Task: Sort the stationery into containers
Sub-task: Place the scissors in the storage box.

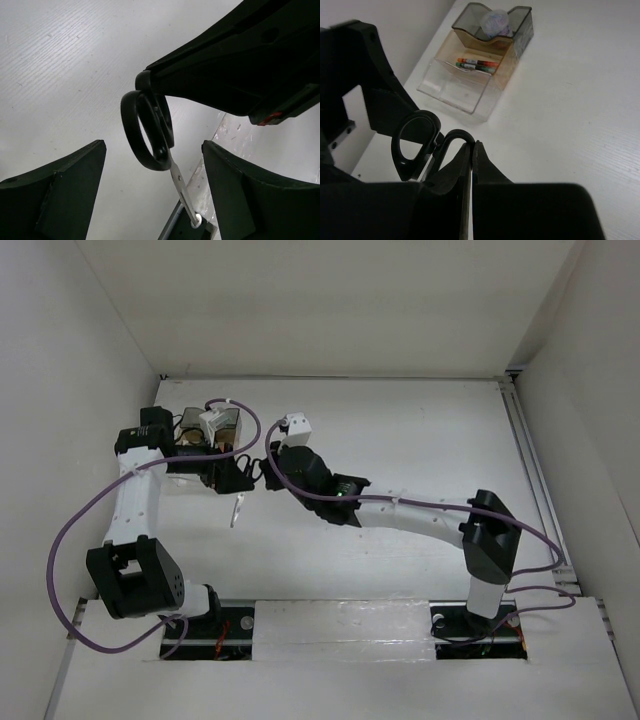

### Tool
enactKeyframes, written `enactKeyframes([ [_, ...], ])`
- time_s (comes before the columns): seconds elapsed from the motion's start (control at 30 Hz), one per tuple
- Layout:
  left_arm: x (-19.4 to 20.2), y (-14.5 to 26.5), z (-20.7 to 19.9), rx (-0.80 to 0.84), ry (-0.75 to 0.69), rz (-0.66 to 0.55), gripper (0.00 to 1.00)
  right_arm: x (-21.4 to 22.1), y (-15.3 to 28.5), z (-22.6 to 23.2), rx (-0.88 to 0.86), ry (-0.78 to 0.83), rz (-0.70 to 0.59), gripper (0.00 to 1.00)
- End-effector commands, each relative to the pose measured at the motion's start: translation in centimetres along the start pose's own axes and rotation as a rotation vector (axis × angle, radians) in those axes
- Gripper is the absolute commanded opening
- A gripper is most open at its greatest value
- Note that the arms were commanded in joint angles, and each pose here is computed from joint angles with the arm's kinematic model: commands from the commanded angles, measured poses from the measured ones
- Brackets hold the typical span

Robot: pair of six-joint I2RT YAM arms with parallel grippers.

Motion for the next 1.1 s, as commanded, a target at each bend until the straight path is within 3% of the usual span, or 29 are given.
enactKeyframes([
  [0.0, -0.2, 0.1, -0.8, 0.021, -0.016, -0.027, 0.74, -4.8, 2.0, 3.5, -0.122, -0.112, -0.136, 0.0],
  [0.1, -0.2, 0.1, -0.8, 0.021, -0.016, -0.027, 0.55, -4.4, 2.4, 4.5, -0.151, -0.113, -0.126, 0.0],
  [0.13, -0.3, 0.1, -0.6, 0.017, -0.025, -0.031, 0.45, -4.4, 2.4, 4.5, -0.151, -0.113, -0.126, 0.0],
  [0.17, -0.5, 0.0, -0.4, 0.011, -0.029, -0.036, 0.25, -4.4, 2.4, 4.5, -0.151, -0.113, -0.126, 0.0],
  [0.23, -0.6, 0.0, -0.2, -0.003, -0.01, -0.033, 0.04, -4.1, 2.6, 4.8, -0.158, -0.111, -0.121, 0.0],
  [0.27, -0.8, 0.2, 0.2, -0.029, -0.026, -0.035, 0.0, -3.7, 2.4, 4.7, -0.153, -0.107, -0.114, 0.0],
  [0.37, -1.3, 0.3, 0.5, -0.069, -0.006, -0.041, 0.0, -3.6, 2.4, 4.7, -0.159, -0.085, -0.111, 0.0],
  [0.4, -2.1, 0.6, 1.0, -0.11, -0.048, -0.062, 0.0, -3.2, 2.3, 4.4, -0.153, -0.079, -0.102, 0.05],
  [0.57, -3.3, 1.8, 3.5, -0.364, -0.007, -0.108, 0.0, -2.6, 3.0, 2.6, -0.106, -0.059, -0.106, 0.82],
  [0.7, -4.1, 3.6, 5.3, -0.545, -0.041, -0.095, 0.0, -2.6, 3.9, 0.5, -0.056, -0.051, -0.115, 0.89],
  [0.83, -4.8, 5.7, 7.0, -0.685, -0.238, -0.024, 0.0, -3.3, 5.5, -1.6, -0.037, -0.044, -0.124, 0.89],
  [1.0, -3.3, 5.4, 9.2, -0.58, -0.459, 0.164, 0.0, -3.2, 6.9, -3.7, -0.026, -0.04, -0.113, 0.89],
  [1.07, -3.9, 5.5, 9.9, -0.569, -0.5, 0.186, 0.0, -3.0, 7.7, -4.3, -0.024, -0.039, -0.111, 0.89],
])
Point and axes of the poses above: each gripper's point midway between its finger pads, its own y axis back along the fingers, its own z axis along the line the jaws close on, x = y × z, the point moved 3 cm from there along y, back along the fingers, and after that the axes turned 8 degrees about -y, right-handed, at the moved point
